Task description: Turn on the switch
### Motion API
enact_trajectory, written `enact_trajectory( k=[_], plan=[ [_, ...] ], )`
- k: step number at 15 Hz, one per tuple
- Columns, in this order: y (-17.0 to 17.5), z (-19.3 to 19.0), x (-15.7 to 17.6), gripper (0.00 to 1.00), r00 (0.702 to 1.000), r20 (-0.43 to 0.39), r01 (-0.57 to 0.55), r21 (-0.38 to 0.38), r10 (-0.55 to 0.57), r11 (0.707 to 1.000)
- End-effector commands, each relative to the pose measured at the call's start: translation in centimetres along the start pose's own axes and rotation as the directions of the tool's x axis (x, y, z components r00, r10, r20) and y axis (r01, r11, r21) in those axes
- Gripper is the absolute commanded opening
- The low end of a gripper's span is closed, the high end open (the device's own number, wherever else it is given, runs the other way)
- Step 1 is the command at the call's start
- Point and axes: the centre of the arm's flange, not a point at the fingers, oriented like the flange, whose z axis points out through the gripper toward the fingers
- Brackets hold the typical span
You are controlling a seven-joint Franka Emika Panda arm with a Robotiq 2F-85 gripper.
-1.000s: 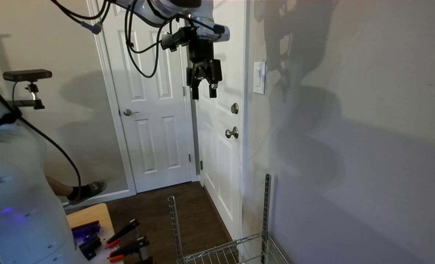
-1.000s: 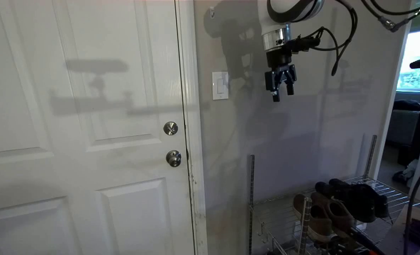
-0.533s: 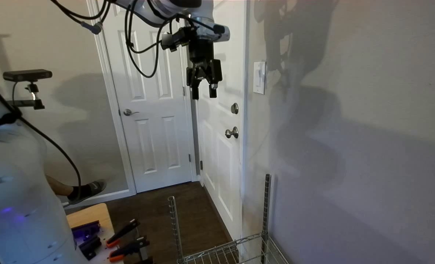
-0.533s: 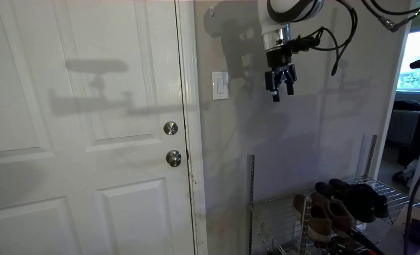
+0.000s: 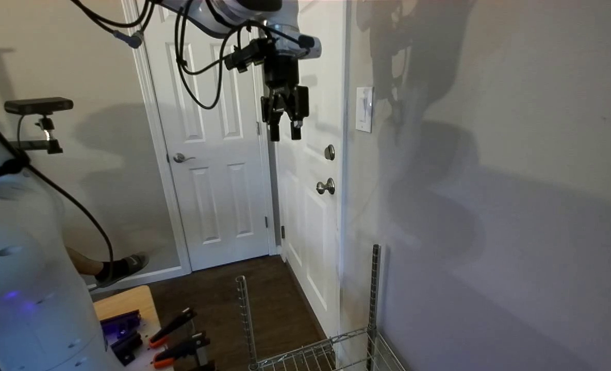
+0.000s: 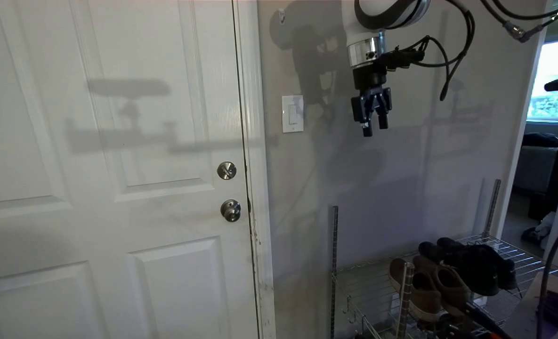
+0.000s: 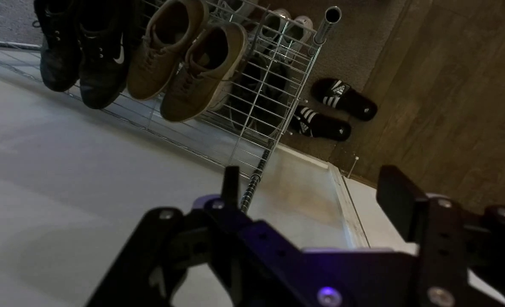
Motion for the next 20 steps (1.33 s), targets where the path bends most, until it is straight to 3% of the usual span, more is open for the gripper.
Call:
enact_trajectory(
  k=[1,3,5,8,11,13,15,20],
  plan=[
    [0.0,0.2,0.9,0.53,0.999,-0.03,0.02,0.03,-0.019,0.999],
    [-0.3,0.3,2.5,0.4,0.997,-0.073,0.038,0.043,-0.035,0.998],
    [-0.8,0.7,4.5,0.27,0.983,-0.168,0.087,0.049,-0.077,0.995],
    [-1.2,1.5,7.7,0.08,0.94,-0.326,0.126,0.067,-0.097,0.99],
    [-1.0,2.1,9.3,0.01,0.887,-0.449,0.146,0.055,-0.106,0.988],
    [-0.8,1.9,10.0,0.01,0.829,-0.549,0.156,0.037,-0.111,0.987],
    [-0.7,1.6,10.4,0.05,0.752,-0.648,0.169,0.014,-0.119,0.986],
    [-1.3,0.9,10.4,0.04,0.552,-0.823,0.176,-0.041,-0.133,0.984]
  ],
)
